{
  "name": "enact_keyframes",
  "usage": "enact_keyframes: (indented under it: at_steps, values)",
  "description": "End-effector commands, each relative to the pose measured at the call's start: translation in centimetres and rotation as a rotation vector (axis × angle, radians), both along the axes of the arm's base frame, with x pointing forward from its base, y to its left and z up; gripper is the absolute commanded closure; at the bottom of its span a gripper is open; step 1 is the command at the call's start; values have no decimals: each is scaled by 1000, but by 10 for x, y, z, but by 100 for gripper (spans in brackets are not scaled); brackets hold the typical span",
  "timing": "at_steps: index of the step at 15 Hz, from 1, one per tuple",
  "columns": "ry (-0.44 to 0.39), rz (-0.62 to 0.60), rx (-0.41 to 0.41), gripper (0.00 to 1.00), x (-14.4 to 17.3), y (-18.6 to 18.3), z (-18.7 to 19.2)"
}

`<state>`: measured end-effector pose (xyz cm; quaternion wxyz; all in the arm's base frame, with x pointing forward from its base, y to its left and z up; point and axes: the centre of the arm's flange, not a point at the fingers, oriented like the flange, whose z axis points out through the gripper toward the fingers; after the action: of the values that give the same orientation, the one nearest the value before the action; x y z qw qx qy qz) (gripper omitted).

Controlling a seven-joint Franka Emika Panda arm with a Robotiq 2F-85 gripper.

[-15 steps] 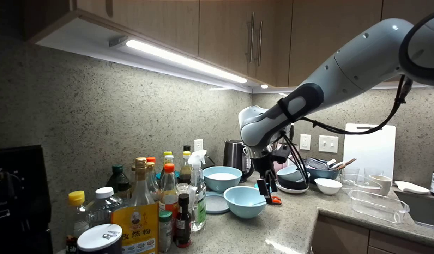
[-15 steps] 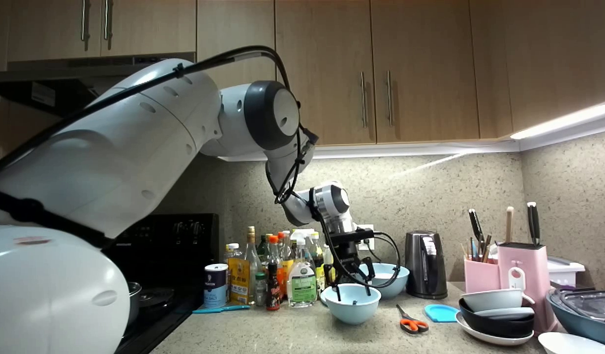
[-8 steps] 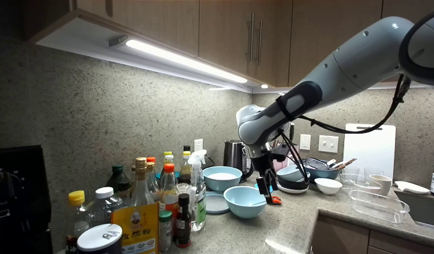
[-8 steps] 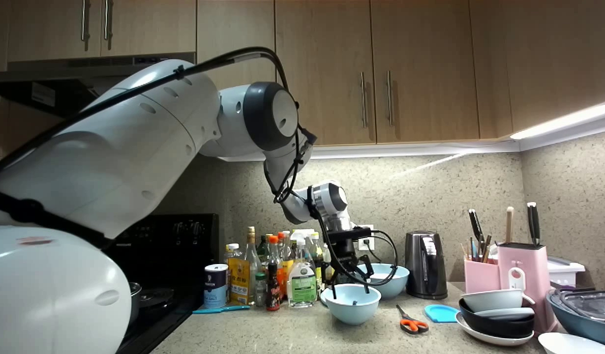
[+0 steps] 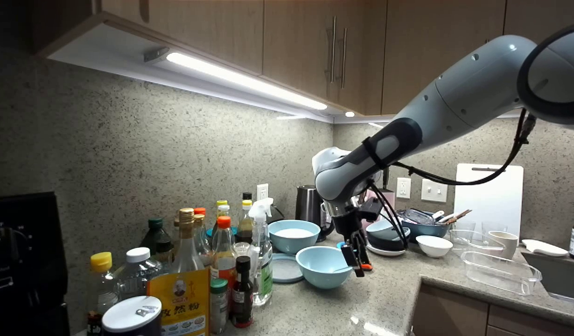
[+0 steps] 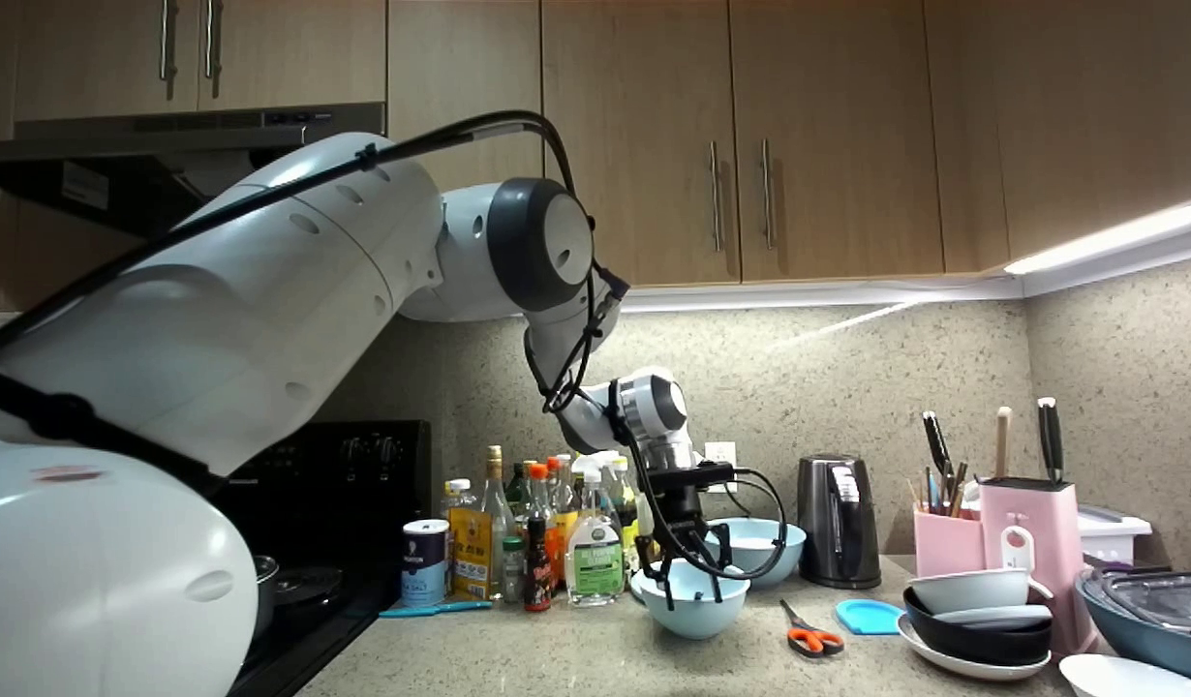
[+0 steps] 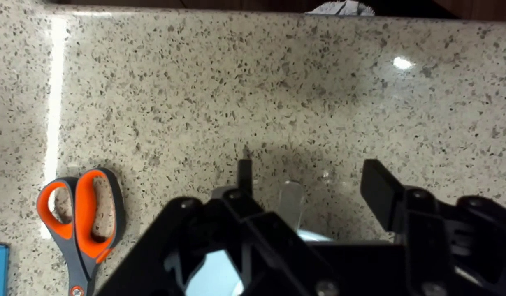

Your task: Use the spoon to stir the contents in the blue bowl

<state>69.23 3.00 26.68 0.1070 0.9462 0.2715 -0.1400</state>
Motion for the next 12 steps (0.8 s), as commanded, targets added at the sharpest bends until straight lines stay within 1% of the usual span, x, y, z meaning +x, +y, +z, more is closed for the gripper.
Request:
enact_keyframes:
  at_steps: [1, 3, 6, 7, 8, 9, 10, 12]
  values:
    - [-2, 14, 0, 61, 4, -3, 0]
    - [-5, 17, 0, 72, 4, -3, 1]
    - [-19, 23, -2, 93, 3, -3, 3]
    - [-22, 21, -1, 97, 4, -3, 3]
    - [-24, 28, 0, 100, 4, -3, 4]
    - [-27, 30, 1, 99, 4, -3, 4]
    - [-30, 32, -2, 96, 4, -3, 4]
    - [-31, 29, -11, 96, 2, -1, 8]
